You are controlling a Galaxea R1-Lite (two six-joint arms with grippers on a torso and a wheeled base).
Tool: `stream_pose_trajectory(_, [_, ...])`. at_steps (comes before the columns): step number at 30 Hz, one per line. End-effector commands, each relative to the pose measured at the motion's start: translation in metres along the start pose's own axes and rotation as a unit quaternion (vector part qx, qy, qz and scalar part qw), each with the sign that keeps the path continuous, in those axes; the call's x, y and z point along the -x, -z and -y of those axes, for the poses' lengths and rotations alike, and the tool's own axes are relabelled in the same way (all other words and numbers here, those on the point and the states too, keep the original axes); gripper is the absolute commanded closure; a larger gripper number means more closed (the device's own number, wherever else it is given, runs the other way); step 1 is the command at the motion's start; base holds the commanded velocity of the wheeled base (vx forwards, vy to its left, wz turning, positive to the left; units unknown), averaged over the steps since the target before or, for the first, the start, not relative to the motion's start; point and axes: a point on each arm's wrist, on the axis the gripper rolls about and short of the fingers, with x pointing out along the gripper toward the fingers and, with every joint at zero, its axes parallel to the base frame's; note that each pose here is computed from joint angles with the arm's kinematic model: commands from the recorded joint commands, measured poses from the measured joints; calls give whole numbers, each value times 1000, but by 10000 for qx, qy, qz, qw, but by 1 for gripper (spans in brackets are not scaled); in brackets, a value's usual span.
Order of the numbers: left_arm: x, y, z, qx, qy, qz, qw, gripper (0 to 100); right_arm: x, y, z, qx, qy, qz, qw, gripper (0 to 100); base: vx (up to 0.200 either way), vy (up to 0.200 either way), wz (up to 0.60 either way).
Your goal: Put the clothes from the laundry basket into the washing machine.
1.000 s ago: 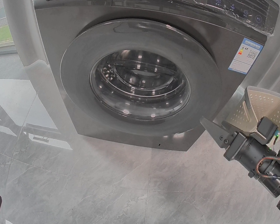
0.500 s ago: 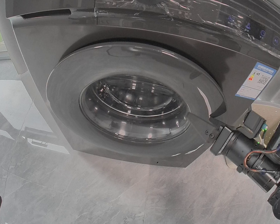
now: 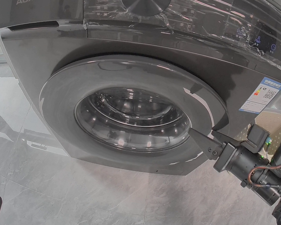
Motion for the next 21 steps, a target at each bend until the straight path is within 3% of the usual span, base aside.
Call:
stream_pose_trajectory(1, [0, 5, 0, 8, -2, -9, 10000, 0, 42, 19, -7, 108, -249, -380, 9989, 0, 0, 0, 0])
stream_pose_trajectory(4, [0, 5, 0, 16, -2, -16, 10000, 0, 94, 37, -1, 452, -369, -597, 9965, 0, 0, 0, 0])
stream_pose_trajectory(6, [0, 5, 0, 15, -2, -9, 10000, 0, 100, 38, 0, 489, -375, -581, 9964, 0, 0, 0, 0])
stream_pose_trajectory(7, [0, 5, 0, 16, -2, -16, 10000, 0, 132, 37, 5, 659, -398, -293, 9966, 0, 0, 0, 0])
stream_pose_trajectory(8, [0, 5, 0, 16, -2, -16, 10000, 0, 142, 36, 9, 704, -328, -157, 9969, 0, 0, 0, 0])
stream_pose_trajectory(13, [0, 5, 0, 8, 5, -16, 10000, 0, 182, 35, 21, 830, 274, 405, 9953, 0, 0, 0, 0])
stream_pose_trajectory(14, [0, 5, 0, 8, 5, -16, 10000, 0, 192, 36, 24, 855, 547, 482, 9937, 0, 0, 0, 0])
stream_pose_trajectory(18, [0, 5, 0, 16, 5, -16, 10000, 0, 230, 48, 26, 1073, 1348, 791, 9819, 0, 0, 0, 0])
stream_pose_trajectory(21, [0, 5, 0, 16, 5, -16, 10000, 0, 251, 66, 24, 1247, 1878, 646, 9721, 0, 0, 0, 0])
